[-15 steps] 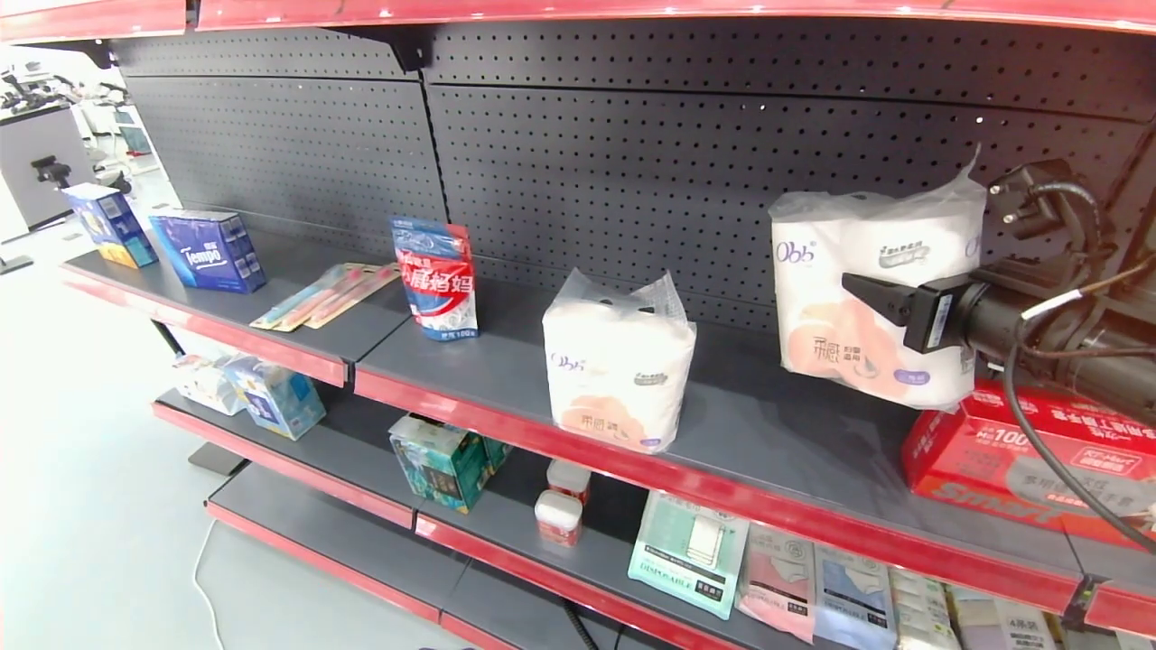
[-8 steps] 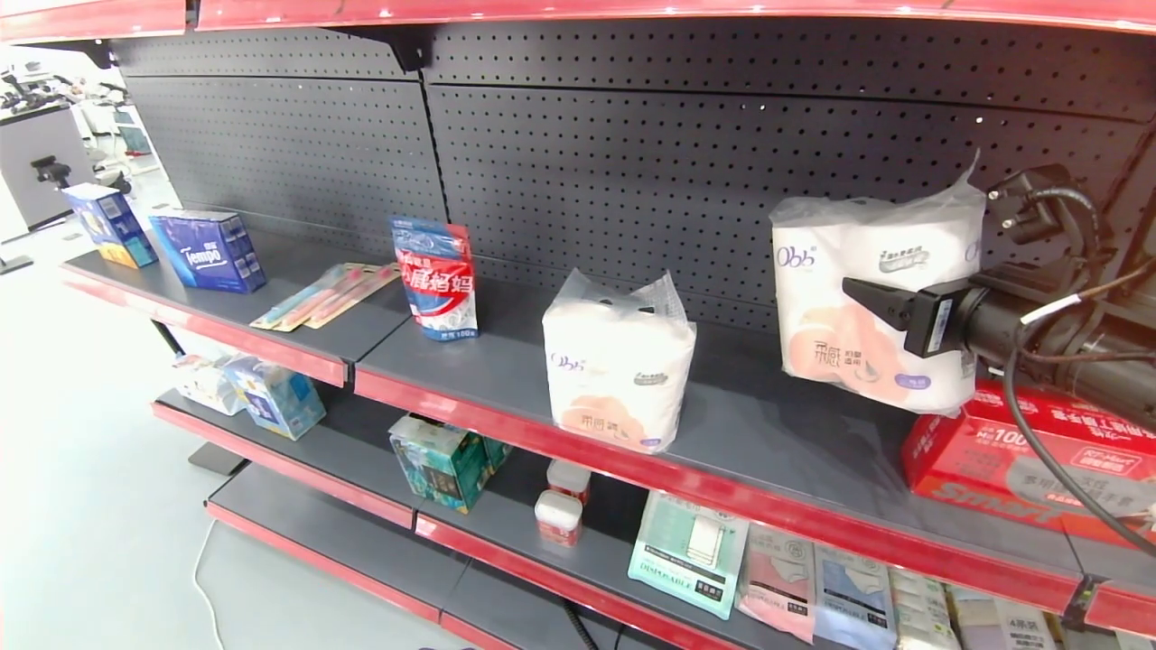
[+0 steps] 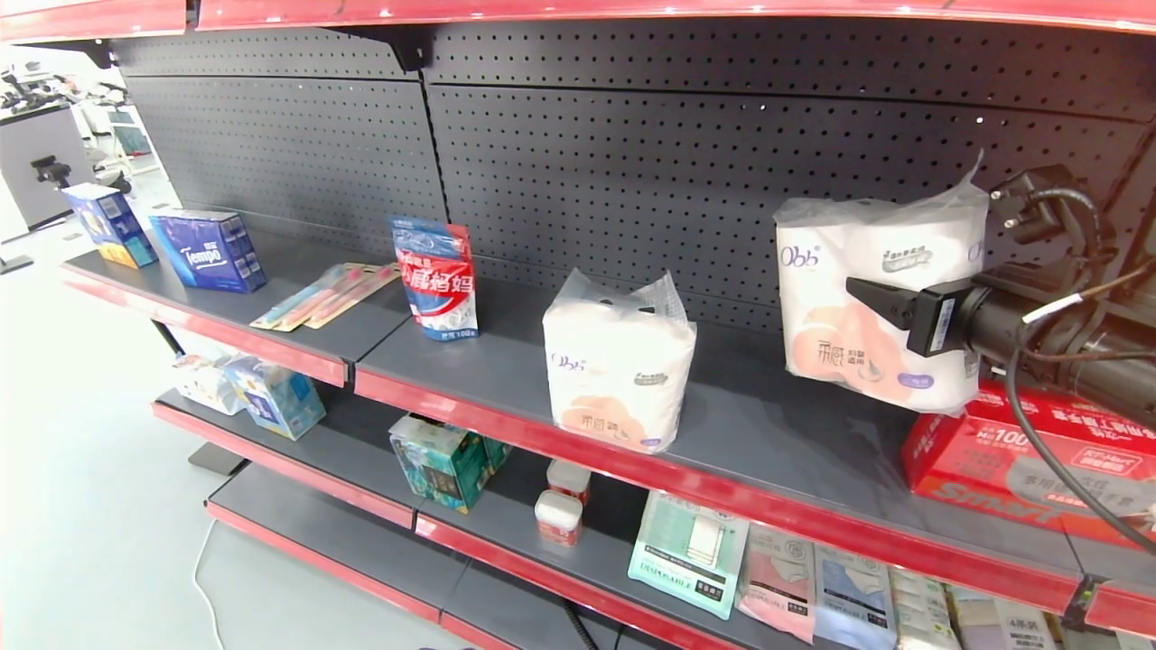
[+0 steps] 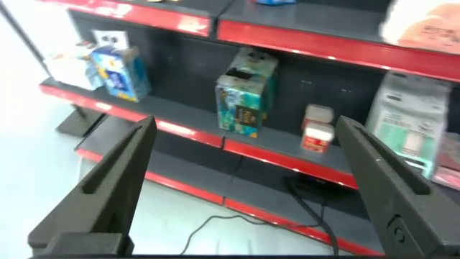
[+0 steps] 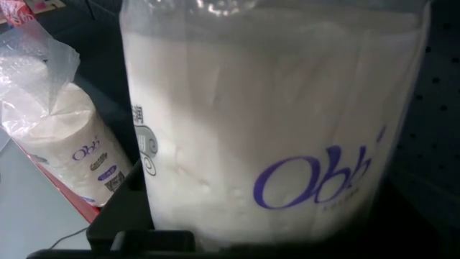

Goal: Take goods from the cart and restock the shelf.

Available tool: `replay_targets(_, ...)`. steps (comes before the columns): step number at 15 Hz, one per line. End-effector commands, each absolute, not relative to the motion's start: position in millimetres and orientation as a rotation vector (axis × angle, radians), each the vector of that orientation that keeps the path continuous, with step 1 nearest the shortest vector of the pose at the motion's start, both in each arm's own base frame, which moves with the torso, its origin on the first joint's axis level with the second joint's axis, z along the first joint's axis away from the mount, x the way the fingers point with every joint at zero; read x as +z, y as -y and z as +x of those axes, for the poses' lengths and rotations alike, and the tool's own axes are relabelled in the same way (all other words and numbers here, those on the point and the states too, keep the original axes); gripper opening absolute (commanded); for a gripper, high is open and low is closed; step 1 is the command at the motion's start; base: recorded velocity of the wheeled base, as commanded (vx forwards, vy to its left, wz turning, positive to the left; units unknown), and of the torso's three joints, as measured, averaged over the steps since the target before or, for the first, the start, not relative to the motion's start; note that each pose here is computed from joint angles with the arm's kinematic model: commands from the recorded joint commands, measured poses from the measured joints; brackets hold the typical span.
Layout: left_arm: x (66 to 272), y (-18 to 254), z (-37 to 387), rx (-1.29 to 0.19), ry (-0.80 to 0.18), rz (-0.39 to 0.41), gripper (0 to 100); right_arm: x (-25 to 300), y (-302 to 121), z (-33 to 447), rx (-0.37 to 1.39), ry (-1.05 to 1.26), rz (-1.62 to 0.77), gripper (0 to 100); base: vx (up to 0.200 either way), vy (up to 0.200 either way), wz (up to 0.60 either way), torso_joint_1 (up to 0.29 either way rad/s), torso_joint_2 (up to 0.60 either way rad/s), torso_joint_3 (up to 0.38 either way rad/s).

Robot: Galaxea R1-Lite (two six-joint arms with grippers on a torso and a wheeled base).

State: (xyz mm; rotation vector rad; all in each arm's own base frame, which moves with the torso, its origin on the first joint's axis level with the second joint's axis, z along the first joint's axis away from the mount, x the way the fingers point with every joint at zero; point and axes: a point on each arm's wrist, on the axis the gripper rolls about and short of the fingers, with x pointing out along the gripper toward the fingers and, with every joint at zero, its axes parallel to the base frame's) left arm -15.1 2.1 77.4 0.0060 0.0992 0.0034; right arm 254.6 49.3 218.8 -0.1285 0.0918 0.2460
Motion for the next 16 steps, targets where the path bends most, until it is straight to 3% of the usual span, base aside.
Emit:
replay_targets(1, 77.3, -1.3, -15.7, 0.049, -0.094, 0.006, 100, 219.8, -47.9, 255.0, 0.241, -0.088, -0.129, 0, 0.0, 0.0, 0.0, 0.0, 0.0, 0.0)
replay_targets(5, 75.5, -1.2, -22.8, 0.064, 0.0, 0.0, 100, 220.1, -47.7, 253.8, 0.24, -0.087, -0.129, 0, 0.0, 0.0, 0.0, 0.0, 0.0, 0.0)
replay_targets(11, 75.5, -1.1, -22.8, 0.06, 0.0, 0.006, 100, 219.7, -49.1, 260.8, 0.245, -0.09, -0.128, 0, 0.0, 0.0, 0.0, 0.0, 0.0, 0.0)
replay_targets(16, 75.5, -1.1, -22.8, 0.058, 0.0, 0.006, 100, 210.4, -57.2, 305.8, 0.338, -0.071, -0.118, 0, 0.0, 0.0, 0.0, 0.0, 0.0, 0.0)
